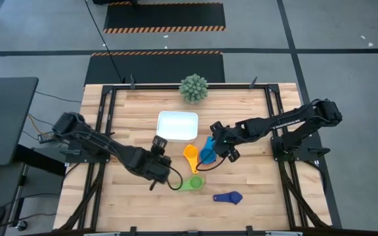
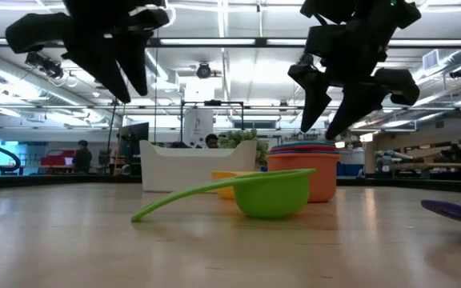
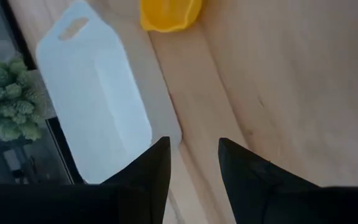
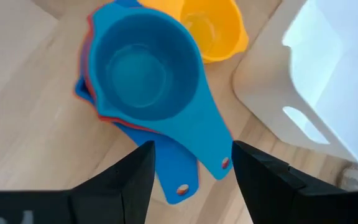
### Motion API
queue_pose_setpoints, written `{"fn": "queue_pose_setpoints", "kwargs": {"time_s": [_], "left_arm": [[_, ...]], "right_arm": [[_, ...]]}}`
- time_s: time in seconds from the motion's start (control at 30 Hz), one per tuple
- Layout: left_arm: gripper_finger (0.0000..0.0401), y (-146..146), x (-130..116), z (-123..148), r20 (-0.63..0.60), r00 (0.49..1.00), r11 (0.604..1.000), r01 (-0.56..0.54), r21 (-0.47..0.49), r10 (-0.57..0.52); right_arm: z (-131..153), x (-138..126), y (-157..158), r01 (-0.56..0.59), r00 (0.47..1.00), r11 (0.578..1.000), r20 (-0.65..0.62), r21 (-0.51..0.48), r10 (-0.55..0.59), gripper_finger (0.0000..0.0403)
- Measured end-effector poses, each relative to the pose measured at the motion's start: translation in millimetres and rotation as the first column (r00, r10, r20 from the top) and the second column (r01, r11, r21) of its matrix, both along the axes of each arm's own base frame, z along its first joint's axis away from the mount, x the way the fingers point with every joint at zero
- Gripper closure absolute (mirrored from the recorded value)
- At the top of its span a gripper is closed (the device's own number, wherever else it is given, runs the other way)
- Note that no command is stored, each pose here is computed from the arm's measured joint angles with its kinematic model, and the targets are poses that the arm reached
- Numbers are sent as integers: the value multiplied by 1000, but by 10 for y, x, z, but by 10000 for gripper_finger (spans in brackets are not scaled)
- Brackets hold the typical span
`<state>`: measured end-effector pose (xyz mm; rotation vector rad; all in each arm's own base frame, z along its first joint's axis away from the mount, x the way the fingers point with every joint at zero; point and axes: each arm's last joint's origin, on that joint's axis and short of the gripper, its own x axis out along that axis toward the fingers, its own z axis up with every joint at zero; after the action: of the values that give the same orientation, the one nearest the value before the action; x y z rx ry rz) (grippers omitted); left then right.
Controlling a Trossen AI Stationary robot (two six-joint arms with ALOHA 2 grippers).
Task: Nest measuring cups in basket
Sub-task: Stack the left stacked nesting cups on the right stacked nesting cup
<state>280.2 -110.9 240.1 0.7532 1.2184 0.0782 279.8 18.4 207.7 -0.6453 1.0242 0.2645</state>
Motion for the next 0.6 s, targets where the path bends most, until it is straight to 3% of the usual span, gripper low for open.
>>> {"fn": "queue_pose_setpoints", "kwargs": {"time_s": [0.3,0.6], "left_arm": [[260,164,-293,78,168,986,999,16,-44,-9],[260,303,-585,86,302,953,997,19,-80,6]], "right_arm": [[150,88,6,46,997,997,-57,68,-42,183],[155,331,-111,82,992,995,-99,54,-76,170]]}}
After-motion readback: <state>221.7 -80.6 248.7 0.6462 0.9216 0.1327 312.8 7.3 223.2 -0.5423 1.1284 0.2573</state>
